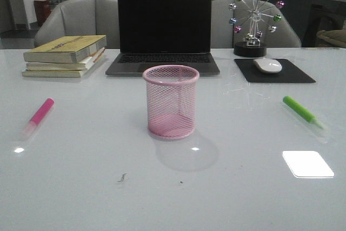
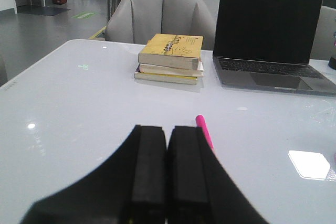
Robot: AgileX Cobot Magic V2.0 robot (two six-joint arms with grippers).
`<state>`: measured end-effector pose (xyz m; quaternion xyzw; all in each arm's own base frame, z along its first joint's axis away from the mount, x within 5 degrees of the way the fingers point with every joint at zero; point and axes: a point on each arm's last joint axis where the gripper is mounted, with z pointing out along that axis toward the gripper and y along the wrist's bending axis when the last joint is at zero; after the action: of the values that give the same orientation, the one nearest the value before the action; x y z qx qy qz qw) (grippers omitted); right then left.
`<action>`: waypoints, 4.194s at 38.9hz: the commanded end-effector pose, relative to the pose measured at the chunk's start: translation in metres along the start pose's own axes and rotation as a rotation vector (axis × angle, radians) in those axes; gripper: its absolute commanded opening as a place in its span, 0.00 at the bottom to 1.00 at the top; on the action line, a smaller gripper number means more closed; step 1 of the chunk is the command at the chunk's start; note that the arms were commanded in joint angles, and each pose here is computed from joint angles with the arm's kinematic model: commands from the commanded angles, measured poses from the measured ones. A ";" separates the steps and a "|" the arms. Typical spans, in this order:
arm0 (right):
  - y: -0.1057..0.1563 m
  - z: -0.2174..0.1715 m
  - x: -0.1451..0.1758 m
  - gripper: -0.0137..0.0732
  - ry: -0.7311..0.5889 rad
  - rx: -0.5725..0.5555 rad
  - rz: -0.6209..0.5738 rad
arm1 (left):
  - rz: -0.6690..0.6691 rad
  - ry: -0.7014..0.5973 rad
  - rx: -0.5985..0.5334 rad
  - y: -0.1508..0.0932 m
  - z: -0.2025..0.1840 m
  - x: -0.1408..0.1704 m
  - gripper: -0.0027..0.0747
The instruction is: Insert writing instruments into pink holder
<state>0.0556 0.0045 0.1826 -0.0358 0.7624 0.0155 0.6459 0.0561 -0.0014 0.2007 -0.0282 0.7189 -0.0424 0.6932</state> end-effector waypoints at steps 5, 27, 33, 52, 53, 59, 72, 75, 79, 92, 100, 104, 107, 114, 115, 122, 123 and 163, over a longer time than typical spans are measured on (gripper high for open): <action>-0.001 -0.002 -0.008 0.22 -0.101 0.015 -0.012 | -0.016 -0.100 0.007 0.000 -0.002 -0.007 0.15; -0.002 -0.003 -0.018 0.22 -0.212 0.030 -0.043 | -0.016 -0.139 0.009 -0.001 -0.002 -0.011 0.15; -0.002 -0.006 -0.026 0.22 -0.308 0.037 -0.044 | -0.016 -0.194 0.012 -0.001 -0.003 -0.016 0.15; -0.004 -0.042 -0.098 0.22 -0.737 0.034 0.032 | 0.067 -0.667 0.050 -0.010 -0.034 -0.094 0.15; -0.004 -0.045 -0.103 0.22 -0.731 0.033 0.032 | 0.090 -0.666 0.049 -0.011 -0.036 -0.099 0.15; -0.004 -0.059 -0.136 0.22 -0.630 0.025 0.032 | 0.126 -0.667 0.041 -0.015 -0.046 -0.130 0.15; -0.005 -0.034 -0.183 0.22 -0.415 0.019 0.033 | 0.125 -0.493 0.022 -0.018 -0.015 -0.180 0.15; -0.006 -0.023 -0.188 0.22 -0.373 0.019 0.034 | 0.125 -0.410 0.016 -0.018 0.001 -0.181 0.15; -0.006 -0.007 -0.187 0.22 -0.301 0.018 0.035 | 0.124 -0.291 0.006 -0.017 0.022 -0.178 0.15; -0.006 0.034 -0.169 0.24 -0.036 0.013 0.037 | 0.123 -0.133 0.000 -0.016 0.062 -0.163 0.15; -0.006 0.040 -0.163 0.58 0.024 0.012 0.037 | 0.123 -0.104 -0.001 -0.015 0.069 -0.160 0.40; -0.006 0.040 -0.164 0.70 0.023 0.012 0.037 | 0.117 -0.102 -0.001 -0.015 0.069 -0.160 0.60; -0.006 0.040 -0.164 0.71 0.013 0.012 0.037 | 0.117 -0.104 -0.001 -0.015 0.069 -0.160 0.61; -0.006 0.040 -0.163 0.71 0.026 0.011 0.038 | 0.115 -0.094 -0.001 -0.015 0.070 -0.157 0.61; -0.006 0.041 -0.162 0.71 0.026 0.011 0.038 | 0.115 -0.092 -0.001 -0.015 0.070 -0.156 0.61; -0.005 0.056 -0.152 0.71 0.149 0.001 0.057 | 0.078 -0.090 0.000 -0.015 0.070 -0.156 0.61; -0.005 0.061 -0.149 0.71 0.185 -0.002 0.065 | 0.067 -0.090 0.000 -0.015 0.070 -0.156 0.61; -0.006 0.300 -0.135 0.71 0.882 -0.024 0.076 | 0.055 -0.089 0.000 -0.015 0.070 -0.156 0.61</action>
<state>0.3613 0.0239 0.2462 -0.0162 0.9736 0.0312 0.2256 0.1313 -0.0019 0.3370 -0.0045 0.7266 -0.0138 0.6869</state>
